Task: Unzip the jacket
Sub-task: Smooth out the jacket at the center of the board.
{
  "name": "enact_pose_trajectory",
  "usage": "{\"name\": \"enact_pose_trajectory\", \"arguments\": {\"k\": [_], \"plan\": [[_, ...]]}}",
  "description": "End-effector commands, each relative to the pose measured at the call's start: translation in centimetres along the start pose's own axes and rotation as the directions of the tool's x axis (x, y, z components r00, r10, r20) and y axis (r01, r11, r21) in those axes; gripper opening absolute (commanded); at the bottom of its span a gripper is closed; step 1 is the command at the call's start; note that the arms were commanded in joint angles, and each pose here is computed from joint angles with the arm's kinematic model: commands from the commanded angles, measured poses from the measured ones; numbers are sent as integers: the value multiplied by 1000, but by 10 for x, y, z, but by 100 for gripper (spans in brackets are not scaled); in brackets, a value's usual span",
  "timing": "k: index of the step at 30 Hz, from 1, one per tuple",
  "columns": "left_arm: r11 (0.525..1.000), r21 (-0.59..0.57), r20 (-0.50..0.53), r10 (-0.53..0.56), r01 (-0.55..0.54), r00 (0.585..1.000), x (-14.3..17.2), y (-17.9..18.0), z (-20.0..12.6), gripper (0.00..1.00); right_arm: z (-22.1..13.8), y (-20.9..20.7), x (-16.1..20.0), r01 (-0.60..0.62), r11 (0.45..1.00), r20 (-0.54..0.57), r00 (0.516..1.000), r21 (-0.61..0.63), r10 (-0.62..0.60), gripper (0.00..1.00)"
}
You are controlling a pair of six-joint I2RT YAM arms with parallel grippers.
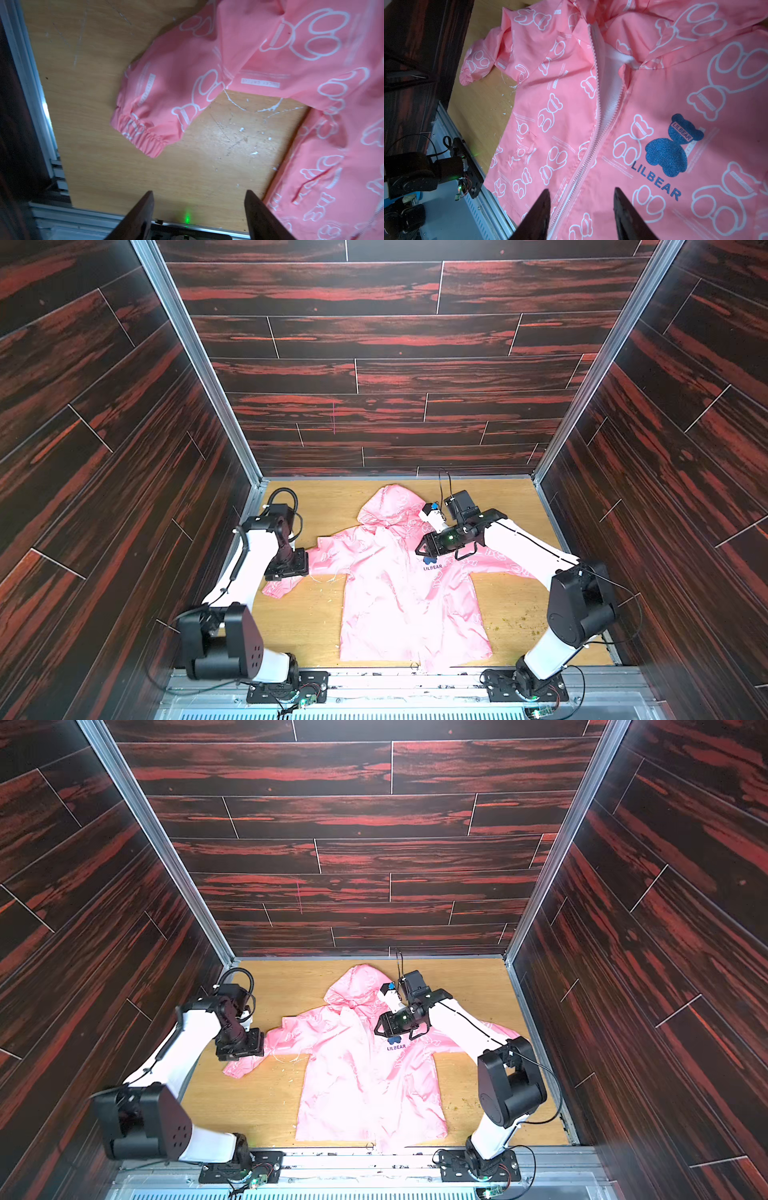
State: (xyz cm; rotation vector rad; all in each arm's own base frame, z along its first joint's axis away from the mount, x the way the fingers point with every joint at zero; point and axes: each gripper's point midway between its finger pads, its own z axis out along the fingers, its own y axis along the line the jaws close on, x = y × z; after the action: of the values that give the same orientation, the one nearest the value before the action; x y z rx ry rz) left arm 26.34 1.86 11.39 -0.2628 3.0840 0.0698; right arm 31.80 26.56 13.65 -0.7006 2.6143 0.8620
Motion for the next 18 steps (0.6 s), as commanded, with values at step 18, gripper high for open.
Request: {"name": "enact_pose_trajectory", "arguments": {"k": [18], "plan": [[897,-308,-105,299,-317,949,-7,37,82,63,6,-2,3,24,1000,-19,1000,-11,-24,53]]}}
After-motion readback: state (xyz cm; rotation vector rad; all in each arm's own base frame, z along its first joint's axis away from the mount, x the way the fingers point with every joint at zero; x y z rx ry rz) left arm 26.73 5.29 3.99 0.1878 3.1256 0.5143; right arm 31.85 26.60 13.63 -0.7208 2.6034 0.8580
